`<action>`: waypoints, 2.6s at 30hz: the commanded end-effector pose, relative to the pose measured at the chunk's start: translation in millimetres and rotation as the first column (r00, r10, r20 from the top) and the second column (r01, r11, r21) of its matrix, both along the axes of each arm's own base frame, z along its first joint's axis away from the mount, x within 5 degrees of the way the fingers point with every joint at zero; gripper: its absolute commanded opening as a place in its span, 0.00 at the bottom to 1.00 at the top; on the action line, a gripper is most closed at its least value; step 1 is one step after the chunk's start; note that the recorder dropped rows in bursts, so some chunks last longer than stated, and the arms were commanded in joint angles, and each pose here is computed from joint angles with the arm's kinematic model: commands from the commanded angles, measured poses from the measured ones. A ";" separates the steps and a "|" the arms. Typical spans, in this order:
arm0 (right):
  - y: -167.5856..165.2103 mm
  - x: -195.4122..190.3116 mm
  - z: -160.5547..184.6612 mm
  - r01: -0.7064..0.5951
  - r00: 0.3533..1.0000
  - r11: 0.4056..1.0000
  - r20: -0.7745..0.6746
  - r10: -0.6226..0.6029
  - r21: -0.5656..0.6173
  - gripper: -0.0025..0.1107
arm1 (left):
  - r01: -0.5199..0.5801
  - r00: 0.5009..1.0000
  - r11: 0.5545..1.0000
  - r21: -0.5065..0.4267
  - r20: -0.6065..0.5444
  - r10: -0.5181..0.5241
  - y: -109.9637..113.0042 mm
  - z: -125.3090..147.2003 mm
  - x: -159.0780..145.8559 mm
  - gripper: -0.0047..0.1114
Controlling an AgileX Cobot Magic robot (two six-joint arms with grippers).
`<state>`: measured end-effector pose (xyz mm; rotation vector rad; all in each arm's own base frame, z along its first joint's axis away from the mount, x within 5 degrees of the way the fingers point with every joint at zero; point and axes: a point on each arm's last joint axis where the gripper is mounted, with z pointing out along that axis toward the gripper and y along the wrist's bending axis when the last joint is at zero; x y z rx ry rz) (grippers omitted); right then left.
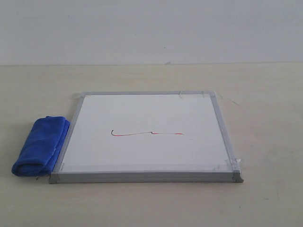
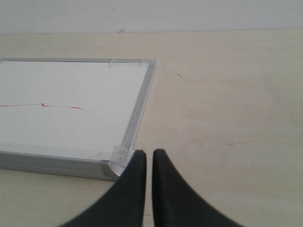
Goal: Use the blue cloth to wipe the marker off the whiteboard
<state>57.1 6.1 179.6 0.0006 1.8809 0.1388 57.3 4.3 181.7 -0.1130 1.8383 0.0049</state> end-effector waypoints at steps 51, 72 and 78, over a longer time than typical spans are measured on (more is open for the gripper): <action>-0.1 0.2 1.1 0.000 1.000 1.000 0.011 0.000 0.000 0.03 | 0.015 0.982 0.976 -0.216 0.188 0.027 -3.8 77.1 -12.8 0.08; -0.1 0.2 1.1 0.000 1.000 1.000 0.011 0.000 0.000 0.03 | 0.551 0.831 0.834 -0.031 -0.064 -0.552 -43.9 191.7 94.9 0.08; -0.1 0.2 1.1 0.000 1.000 1.000 0.011 0.000 0.000 0.03 | 0.436 0.877 0.893 -0.110 -0.169 -0.449 -33.8 170.6 129.7 0.08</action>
